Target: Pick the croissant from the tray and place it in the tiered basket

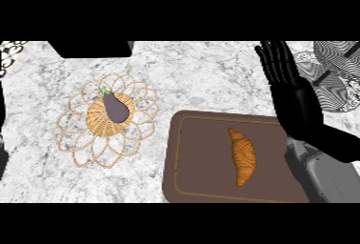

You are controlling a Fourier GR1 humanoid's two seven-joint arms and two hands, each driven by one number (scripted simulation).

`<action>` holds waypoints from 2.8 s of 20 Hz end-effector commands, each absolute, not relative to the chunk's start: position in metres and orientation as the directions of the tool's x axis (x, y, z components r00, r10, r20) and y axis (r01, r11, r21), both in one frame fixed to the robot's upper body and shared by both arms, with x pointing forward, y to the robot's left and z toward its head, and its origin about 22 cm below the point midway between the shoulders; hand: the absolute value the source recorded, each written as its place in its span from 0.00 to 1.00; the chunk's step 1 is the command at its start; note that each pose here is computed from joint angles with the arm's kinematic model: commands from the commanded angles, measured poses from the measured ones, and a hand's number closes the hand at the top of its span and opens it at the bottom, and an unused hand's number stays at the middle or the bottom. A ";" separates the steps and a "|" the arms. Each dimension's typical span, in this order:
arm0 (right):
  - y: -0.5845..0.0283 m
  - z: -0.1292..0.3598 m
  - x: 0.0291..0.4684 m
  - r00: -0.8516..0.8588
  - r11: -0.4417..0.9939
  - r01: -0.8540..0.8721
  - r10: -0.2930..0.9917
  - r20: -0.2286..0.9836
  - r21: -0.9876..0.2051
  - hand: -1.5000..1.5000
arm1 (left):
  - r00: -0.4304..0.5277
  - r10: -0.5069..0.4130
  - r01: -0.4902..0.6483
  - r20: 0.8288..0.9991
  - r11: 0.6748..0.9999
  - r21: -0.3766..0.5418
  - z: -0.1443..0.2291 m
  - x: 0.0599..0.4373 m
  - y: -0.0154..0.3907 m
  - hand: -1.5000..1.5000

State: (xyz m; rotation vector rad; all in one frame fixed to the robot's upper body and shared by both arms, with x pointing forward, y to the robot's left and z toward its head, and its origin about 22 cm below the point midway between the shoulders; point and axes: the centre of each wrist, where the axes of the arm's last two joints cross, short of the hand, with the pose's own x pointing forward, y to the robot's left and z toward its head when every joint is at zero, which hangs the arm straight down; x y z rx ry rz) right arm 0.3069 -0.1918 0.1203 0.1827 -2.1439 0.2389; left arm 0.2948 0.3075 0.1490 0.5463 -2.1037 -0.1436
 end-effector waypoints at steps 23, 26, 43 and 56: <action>-0.282 0.044 0.153 0.432 0.659 0.287 0.558 0.708 -0.695 0.00 | 0.047 -0.431 -0.154 0.901 0.888 0.433 0.033 0.257 0.314 0.50; -0.280 0.070 0.156 0.513 0.615 0.174 0.610 0.604 -0.769 0.00 | 0.029 -0.426 -0.150 0.904 0.892 0.425 0.047 0.268 0.313 0.50; -0.219 0.130 0.210 0.741 0.599 -0.013 0.543 0.395 -0.800 0.00 | 0.017 -0.420 -0.101 0.907 0.902 0.420 0.034 0.279 0.281 0.50; -0.178 0.096 0.229 0.762 0.548 -0.107 0.581 0.285 -0.829 0.00 | 0.030 -0.406 -0.120 0.914 0.906 0.406 0.037 0.284 0.286 0.50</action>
